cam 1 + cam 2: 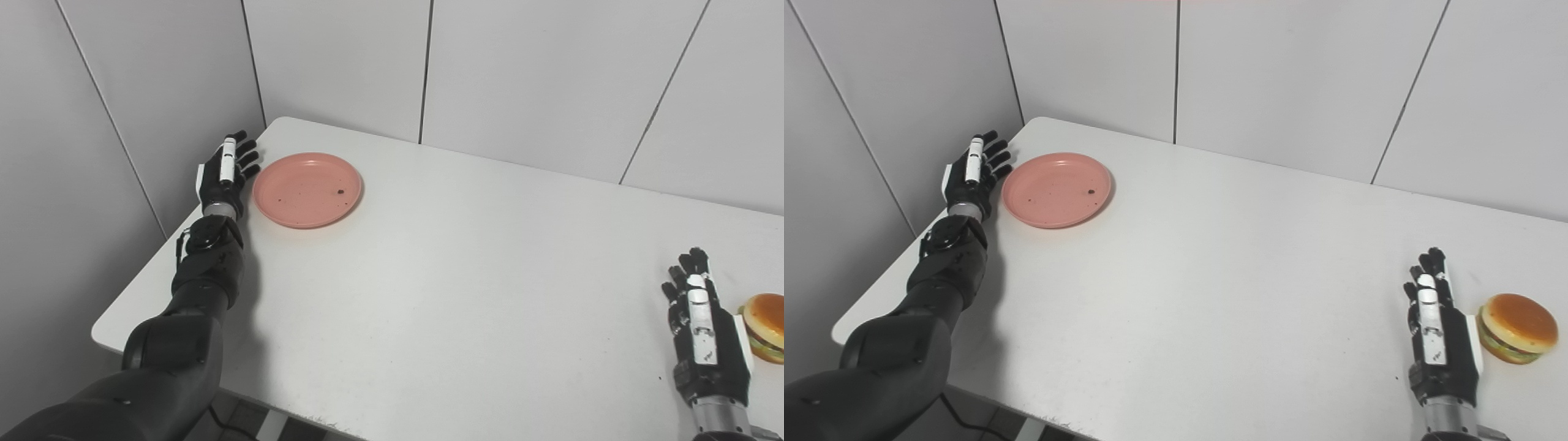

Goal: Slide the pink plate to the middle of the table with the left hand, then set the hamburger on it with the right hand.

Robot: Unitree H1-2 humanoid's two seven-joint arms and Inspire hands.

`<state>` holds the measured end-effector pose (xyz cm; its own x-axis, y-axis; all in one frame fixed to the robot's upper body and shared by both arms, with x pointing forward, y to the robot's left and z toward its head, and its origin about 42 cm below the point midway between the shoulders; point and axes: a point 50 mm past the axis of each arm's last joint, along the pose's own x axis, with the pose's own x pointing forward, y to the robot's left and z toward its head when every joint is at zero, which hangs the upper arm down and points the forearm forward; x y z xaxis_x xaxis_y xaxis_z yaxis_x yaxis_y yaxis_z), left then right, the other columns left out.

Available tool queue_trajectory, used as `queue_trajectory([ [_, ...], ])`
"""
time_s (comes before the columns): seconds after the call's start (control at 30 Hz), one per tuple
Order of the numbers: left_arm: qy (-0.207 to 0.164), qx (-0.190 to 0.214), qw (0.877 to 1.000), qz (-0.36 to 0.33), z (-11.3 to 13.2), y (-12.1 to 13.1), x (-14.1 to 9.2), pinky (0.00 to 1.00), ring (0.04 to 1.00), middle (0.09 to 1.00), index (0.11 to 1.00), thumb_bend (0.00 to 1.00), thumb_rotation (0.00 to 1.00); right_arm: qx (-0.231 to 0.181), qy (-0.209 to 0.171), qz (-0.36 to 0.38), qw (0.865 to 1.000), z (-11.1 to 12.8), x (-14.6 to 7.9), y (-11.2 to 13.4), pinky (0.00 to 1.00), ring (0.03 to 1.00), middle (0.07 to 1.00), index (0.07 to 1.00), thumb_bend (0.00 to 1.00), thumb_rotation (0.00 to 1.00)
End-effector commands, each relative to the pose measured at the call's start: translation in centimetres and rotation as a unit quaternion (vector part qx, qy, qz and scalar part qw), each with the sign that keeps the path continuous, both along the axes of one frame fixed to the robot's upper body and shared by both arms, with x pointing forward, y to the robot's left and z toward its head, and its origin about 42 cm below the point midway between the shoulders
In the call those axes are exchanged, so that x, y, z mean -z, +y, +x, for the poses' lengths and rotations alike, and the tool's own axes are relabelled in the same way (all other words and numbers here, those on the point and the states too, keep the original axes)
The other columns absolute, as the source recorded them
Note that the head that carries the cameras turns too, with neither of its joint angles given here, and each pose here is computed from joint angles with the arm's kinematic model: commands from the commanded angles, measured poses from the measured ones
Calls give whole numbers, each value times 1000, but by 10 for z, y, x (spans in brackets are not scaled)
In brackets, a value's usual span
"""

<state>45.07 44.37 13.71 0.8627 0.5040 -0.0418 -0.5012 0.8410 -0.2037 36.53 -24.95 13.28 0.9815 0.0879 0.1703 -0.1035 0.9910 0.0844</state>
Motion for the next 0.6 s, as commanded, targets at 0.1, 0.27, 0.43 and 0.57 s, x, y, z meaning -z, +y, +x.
queue_trajectory([
  [0.1,-38,17,998,45,12,-4,-23,822,846,823,791,260,899,4,-6,1,1000,-4,3,1,1000,1000,1000,1000,576,864],
  [0.27,-35,26,999,33,12,-11,-17,835,840,816,788,264,919,4,-6,2,1000,-4,1,1,1000,1000,1000,1000,559,866],
  [0.43,-37,37,998,34,13,-21,-13,817,827,808,782,264,931,4,-5,3,1000,-4,1,1,1000,1000,1000,1000,555,860],
  [0.57,-36,47,998,31,14,-32,-12,807,824,803,770,264,934,7,-5,1,1000,-4,1,1,1000,1000,1000,1000,559,862],
])
